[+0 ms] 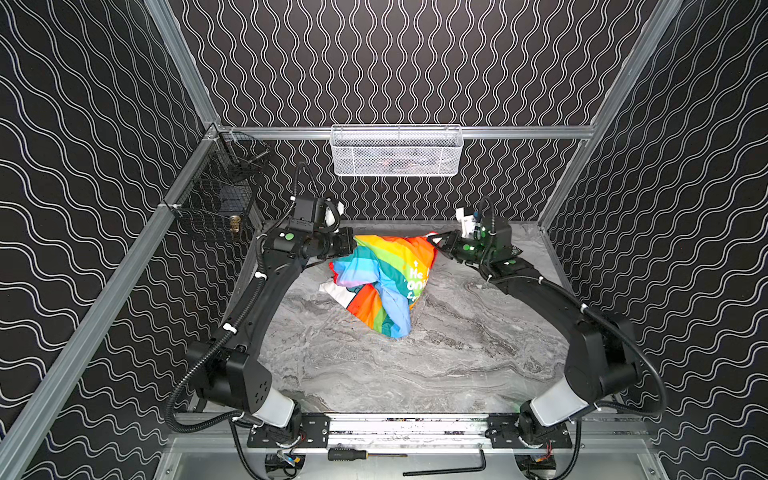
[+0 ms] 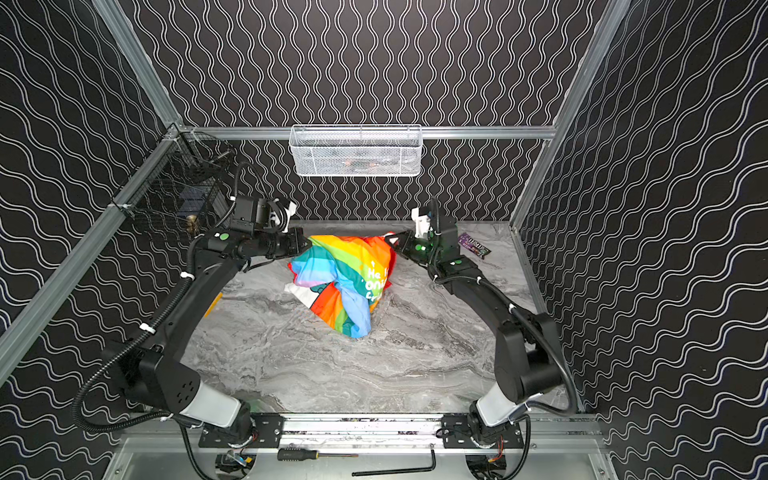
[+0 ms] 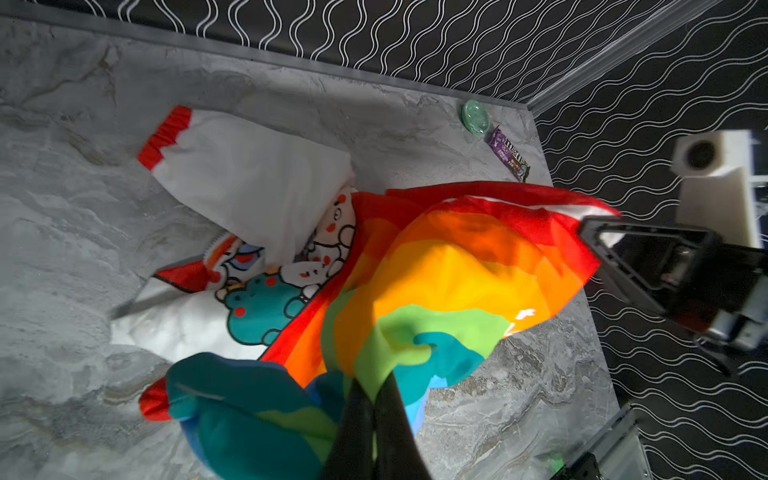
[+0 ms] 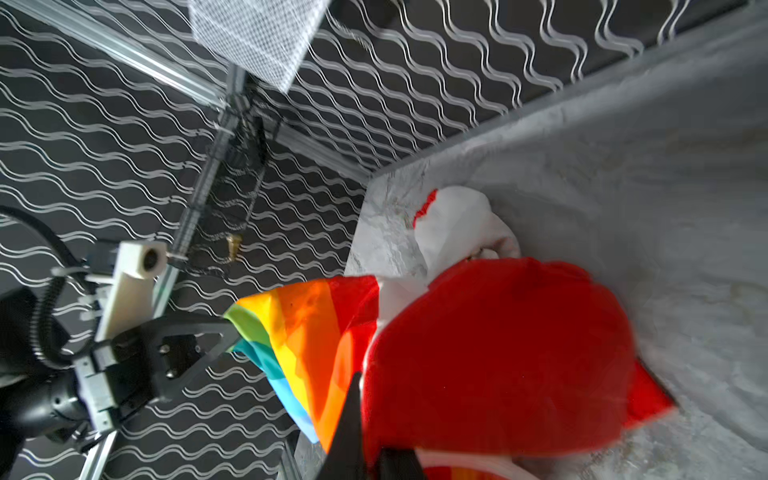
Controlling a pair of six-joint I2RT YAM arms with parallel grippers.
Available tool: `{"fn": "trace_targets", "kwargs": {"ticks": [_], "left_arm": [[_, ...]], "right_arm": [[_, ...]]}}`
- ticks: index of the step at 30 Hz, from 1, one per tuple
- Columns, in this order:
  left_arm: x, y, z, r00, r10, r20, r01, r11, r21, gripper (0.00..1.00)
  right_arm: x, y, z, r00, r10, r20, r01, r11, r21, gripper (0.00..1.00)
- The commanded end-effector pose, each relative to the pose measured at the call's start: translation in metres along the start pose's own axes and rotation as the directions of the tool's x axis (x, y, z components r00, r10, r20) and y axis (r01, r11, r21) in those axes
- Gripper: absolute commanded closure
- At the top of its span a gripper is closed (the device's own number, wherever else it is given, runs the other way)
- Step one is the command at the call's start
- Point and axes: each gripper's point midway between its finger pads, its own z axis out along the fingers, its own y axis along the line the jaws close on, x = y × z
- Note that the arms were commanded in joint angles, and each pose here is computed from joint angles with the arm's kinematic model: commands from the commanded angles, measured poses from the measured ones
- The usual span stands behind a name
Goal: Zip up the jacket
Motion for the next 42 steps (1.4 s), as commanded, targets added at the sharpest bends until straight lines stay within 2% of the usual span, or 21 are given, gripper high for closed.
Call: {"fn": "trace_targets", "kwargs": {"ticks": [1,3,7,13,17,21,24,29,36,42], "left_arm": [[-0.007,-0.005,-0.008,0.997,0.082,0.004,-0.081,0.997,-0.018,1.0],[-0.012,-0.012,-0.014,0.993,0.118,0.01,-0.117,0.993,-0.021,1.0],[-0.014,-0.041,-0.018,0.981,0.195,0.024,-0.196,0.98,0.045,1.0],[-0.007,-0.12,-0.027,0.93,0.357,0.09,-0.368,0.908,0.199,1.0],[-0.012,-0.16,-0.043,0.917,0.361,0.171,-0.398,0.861,0.318,1.0],[-0.017,-0.17,-0.047,0.928,0.318,0.196,-0.37,0.856,0.362,1.0],[-0.01,-0.167,-0.038,0.938,0.294,0.182,-0.343,0.862,0.373,1.0],[0.013,-0.133,-0.008,0.957,0.267,0.111,-0.288,0.916,0.279,1.0],[0.039,-0.068,0.026,0.977,0.213,0.016,-0.213,0.976,0.054,1.0],[0.059,0.002,0.038,0.995,0.092,-0.045,-0.098,0.982,-0.161,1.0]], "right_arm": [[-0.021,0.015,-0.021,0.997,-0.054,0.056,0.053,0.998,0.016,1.0],[-0.036,0.03,-0.038,0.992,-0.081,0.097,0.08,0.997,0.009,1.0],[-0.06,0.057,-0.072,0.975,-0.141,0.174,0.142,0.99,0.007,1.0],[-0.079,0.094,-0.114,0.942,-0.221,0.251,0.225,0.974,0.012,1.0],[-0.089,0.105,-0.14,0.922,-0.255,0.29,0.256,0.966,0.036,1.0],[-0.097,0.109,-0.158,0.918,-0.256,0.303,0.256,0.966,0.04,1.0],[-0.097,0.107,-0.158,0.928,-0.251,0.276,0.25,0.967,0.04,1.0],[-0.081,0.081,-0.134,0.969,-0.167,0.181,0.17,0.985,-0.001,1.0],[-0.032,0.029,-0.079,0.998,-0.052,0.037,0.051,0.999,0.011,0.99],[0.023,0.009,-0.016,0.992,-0.036,-0.124,0.046,0.996,0.078,0.95]]}}
